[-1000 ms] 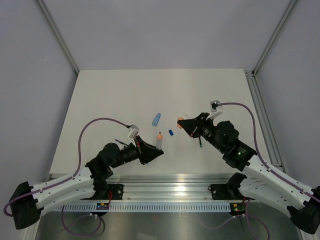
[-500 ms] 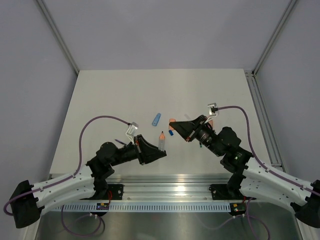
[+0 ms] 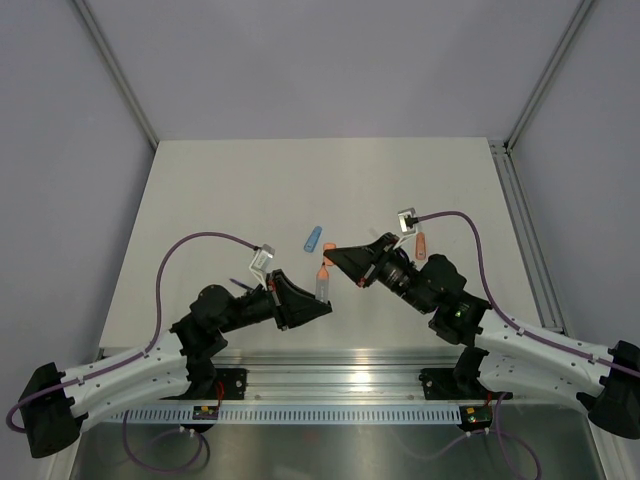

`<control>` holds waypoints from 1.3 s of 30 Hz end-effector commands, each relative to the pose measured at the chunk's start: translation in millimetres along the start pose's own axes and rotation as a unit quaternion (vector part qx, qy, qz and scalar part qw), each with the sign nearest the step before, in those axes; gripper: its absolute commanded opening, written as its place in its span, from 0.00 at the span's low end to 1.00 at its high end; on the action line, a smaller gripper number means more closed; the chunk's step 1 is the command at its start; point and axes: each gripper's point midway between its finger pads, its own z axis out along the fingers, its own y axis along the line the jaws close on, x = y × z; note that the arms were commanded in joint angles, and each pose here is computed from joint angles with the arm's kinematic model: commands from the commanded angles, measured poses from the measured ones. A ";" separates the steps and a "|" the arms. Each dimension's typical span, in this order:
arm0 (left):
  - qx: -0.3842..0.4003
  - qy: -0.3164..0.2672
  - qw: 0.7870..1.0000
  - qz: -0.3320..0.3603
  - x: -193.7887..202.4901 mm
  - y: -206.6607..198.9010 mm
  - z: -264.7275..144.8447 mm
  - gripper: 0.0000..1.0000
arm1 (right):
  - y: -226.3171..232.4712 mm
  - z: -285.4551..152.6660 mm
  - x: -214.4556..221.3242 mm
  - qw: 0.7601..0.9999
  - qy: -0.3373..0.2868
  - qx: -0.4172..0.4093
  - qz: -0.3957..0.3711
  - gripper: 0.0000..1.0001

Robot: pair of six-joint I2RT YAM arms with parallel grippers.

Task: Insert the pens into the pen caps

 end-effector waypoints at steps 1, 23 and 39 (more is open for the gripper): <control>0.039 -0.018 0.999 0.015 -14.1 -23.1 0.7 0.00 | 27.1 4.7 -29.9 0.998 -0.049 -0.029 0.009 0.00; 0.043 -0.019 0.999 0.014 -11.5 -23.1 -2.0 0.00 | 37.4 12.0 -30.5 0.997 -0.051 -0.048 0.020 0.00; 0.038 -0.022 0.999 0.022 -13.7 -23.1 -2.9 0.00 | 39.4 9.8 -16.3 0.998 -0.016 -0.059 0.013 0.01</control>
